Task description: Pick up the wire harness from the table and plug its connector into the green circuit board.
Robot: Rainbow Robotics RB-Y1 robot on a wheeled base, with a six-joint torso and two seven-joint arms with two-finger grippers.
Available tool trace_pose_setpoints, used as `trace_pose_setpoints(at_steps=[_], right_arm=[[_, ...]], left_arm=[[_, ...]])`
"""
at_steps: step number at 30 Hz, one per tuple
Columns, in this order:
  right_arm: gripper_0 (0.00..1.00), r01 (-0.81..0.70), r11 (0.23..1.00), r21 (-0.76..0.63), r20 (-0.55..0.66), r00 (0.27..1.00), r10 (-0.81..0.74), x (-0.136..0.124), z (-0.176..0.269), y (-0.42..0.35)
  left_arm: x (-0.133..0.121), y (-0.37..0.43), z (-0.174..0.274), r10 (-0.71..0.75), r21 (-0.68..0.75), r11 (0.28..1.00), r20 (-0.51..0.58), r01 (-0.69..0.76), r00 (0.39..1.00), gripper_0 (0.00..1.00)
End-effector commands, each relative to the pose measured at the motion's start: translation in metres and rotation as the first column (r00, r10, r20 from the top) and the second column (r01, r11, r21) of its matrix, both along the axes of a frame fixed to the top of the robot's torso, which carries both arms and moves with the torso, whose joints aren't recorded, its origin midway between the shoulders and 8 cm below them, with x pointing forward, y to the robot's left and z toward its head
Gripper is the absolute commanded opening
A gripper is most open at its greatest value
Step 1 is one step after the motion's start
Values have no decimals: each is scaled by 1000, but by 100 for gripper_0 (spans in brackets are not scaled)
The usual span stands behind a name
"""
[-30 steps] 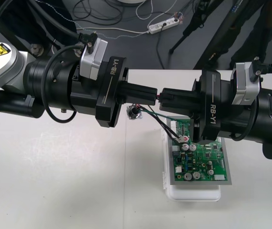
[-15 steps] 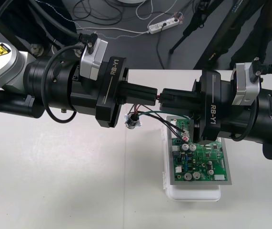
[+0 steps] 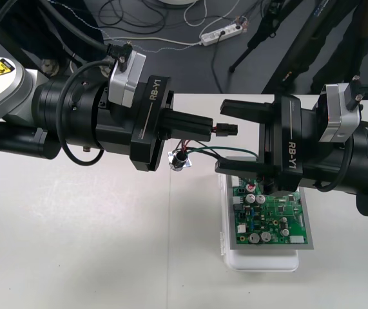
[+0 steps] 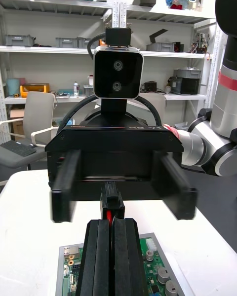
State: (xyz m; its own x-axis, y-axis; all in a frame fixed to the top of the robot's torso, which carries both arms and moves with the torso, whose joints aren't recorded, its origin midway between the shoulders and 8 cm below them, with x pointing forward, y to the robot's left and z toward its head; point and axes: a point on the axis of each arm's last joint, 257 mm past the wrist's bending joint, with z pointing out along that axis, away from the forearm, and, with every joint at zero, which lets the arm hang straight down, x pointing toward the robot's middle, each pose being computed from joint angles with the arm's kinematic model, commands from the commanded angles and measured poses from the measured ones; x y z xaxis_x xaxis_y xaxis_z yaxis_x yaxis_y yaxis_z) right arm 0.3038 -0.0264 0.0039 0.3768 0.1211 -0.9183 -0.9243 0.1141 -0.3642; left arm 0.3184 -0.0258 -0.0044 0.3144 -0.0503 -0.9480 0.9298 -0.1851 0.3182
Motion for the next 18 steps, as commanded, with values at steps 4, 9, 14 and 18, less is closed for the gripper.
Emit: trace_pose_setpoints(at_steps=[4, 9, 14, 18], right_arm=[[100, -13, 1000, 3, 34, 999, 13, -6, 2, -1], [100, 0, 1000, 0, 41, 999, 0, -3, 3, -5], [100, 4, 1000, -4, 44, 999, -4, -2, 2, -7], [100, 6, 1000, -11, 43, 999, -5, -2, 2, -9]], left_arm=[[-4, -12, 23, -17, -26, 1000, -7, 17, 1000, 0], [-2, -10, 23, -13, -22, 1000, -2, 13, 1000, 0], [-1, -6, 23, -7, -20, 1000, -9, 6, 1000, 0], [1, -1, 20, 2, -19, 1000, -22, -3, 1000, 0]])
